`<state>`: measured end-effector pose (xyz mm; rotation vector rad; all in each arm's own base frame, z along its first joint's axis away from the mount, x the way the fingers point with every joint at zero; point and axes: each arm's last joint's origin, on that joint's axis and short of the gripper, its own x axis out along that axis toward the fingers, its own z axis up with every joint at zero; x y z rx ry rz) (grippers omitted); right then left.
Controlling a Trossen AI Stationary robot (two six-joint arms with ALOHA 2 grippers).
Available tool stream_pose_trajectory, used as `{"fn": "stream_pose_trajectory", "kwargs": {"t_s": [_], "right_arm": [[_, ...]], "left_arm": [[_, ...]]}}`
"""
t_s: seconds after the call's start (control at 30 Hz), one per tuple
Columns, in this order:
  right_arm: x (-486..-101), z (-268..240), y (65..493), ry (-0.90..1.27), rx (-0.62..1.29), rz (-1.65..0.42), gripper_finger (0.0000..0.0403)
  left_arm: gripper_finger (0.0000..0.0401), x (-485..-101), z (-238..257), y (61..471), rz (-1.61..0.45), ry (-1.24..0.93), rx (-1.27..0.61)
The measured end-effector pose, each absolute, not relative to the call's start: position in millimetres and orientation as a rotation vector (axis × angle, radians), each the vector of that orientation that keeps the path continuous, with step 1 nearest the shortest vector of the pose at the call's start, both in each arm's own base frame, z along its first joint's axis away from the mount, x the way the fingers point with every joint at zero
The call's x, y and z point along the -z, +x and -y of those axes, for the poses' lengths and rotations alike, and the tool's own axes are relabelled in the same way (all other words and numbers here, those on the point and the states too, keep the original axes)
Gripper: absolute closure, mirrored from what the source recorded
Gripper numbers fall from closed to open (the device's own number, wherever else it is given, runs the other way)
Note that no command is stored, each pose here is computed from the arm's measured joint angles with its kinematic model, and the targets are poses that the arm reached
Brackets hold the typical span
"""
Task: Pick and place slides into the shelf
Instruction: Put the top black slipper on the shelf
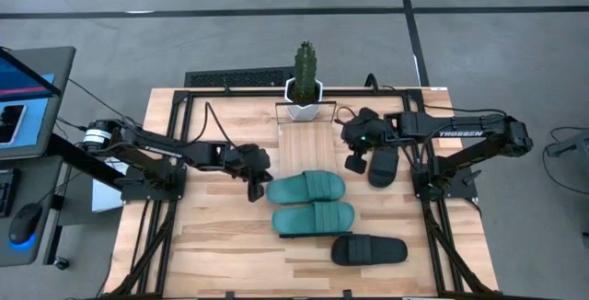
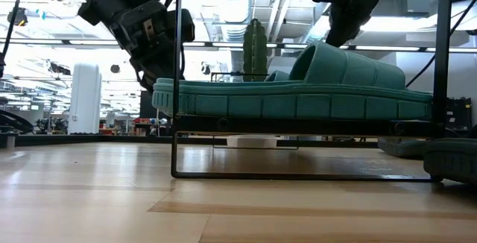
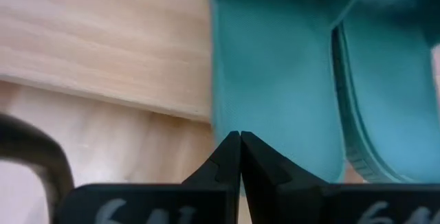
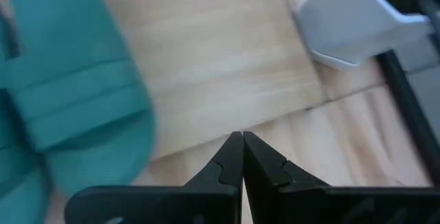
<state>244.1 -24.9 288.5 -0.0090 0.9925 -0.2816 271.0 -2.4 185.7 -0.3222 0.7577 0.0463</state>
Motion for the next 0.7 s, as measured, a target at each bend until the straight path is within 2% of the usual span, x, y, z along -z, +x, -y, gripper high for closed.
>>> {"fn": "stream_pose_trajectory", "kwargs": {"t_s": [0.17,0.33,0.57,0.7], "right_arm": [[-283,31,229,-0.034,0.503,-1.119,0.0403],[-287,42,202,-0.015,0.705,-1.213,0.0403],[-295,58,168,0.081,0.800,-1.126,0.0403],[-283,63,144,0.209,0.740,-1.147,0.0403]], "left_arm": [[0.0401,-199,-2,267,-0.854,-0.199,-0.143],[0.0401,-230,-8,249,-0.916,-0.066,-0.295],[0.0401,-284,-10,213,-0.681,-0.091,-0.373],[0.0401,-313,-9,187,-0.492,-0.156,-0.395]]}}
